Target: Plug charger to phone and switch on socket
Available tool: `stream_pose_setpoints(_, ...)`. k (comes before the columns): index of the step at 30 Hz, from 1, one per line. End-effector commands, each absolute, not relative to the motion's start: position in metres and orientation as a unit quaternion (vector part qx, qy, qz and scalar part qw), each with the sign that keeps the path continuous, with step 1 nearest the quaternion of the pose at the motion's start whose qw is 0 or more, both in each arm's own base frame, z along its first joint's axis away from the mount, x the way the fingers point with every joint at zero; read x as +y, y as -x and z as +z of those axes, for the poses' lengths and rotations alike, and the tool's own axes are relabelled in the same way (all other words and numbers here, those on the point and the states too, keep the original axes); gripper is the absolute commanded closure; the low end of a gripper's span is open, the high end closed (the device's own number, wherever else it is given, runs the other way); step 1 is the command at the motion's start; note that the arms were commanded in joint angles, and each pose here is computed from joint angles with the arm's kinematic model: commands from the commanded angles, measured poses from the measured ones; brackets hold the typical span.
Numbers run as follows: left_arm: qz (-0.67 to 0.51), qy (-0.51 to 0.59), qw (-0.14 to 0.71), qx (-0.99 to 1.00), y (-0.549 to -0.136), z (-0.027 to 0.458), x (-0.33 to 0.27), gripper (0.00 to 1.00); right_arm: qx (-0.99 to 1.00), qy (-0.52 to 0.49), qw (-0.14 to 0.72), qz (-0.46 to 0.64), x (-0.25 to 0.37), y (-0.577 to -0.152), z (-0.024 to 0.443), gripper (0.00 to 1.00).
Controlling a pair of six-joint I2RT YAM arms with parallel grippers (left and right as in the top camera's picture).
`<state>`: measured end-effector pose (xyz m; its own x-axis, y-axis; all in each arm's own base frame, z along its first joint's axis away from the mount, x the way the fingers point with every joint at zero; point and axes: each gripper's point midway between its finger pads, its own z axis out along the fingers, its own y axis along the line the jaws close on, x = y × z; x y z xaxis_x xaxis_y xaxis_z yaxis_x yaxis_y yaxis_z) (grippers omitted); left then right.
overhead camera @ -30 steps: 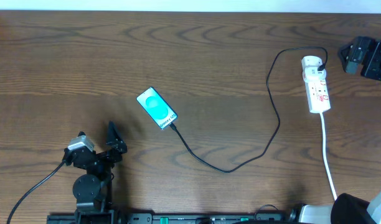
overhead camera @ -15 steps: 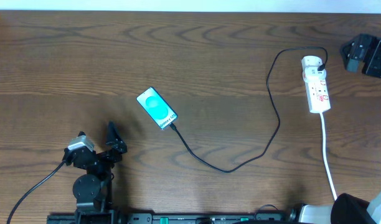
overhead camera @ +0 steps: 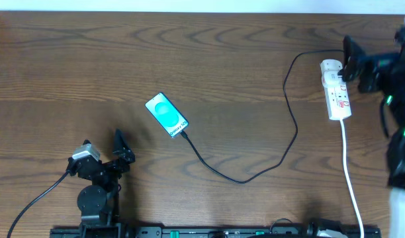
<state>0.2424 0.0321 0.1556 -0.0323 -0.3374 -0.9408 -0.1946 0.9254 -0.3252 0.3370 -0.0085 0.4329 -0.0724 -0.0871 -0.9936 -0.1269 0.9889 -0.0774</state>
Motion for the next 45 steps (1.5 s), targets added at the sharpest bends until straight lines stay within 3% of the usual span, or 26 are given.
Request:
stream_pose_setpoints(1,-0.029,0.192,0.653,0.732,-0.240,0.139,0.039,0.10,0.706,0.089,0.703,0.011,0.002,-0.320,0.406,0.01)
stream_pose_setpoints(8,-0.029,0.192,0.653,0.732,-0.240,0.139,0.039,0.10,0.577,0.103,0.810,-0.024,0.009,-0.264,0.359,0.01)
stream_pose_setpoints(13,-0.029,0.192,0.653,0.732,-0.240,0.139,0.039,0.10,0.556,0.089,0.826,-0.038,0.006,-0.242,0.301,0.01)
stream_pose_setpoints(27,-0.029,0.192,0.653,0.732,-0.240,0.139,0.039,0.10,0.745,0.007,0.667,0.017,0.003,-0.247,0.148,0.01)
stream_pose_setpoints(45,-0.029,0.192,0.653,0.732,-0.240,0.139,0.039,0.10,0.742,0.007,0.670,0.038,0.014,-0.247,0.151,0.01)
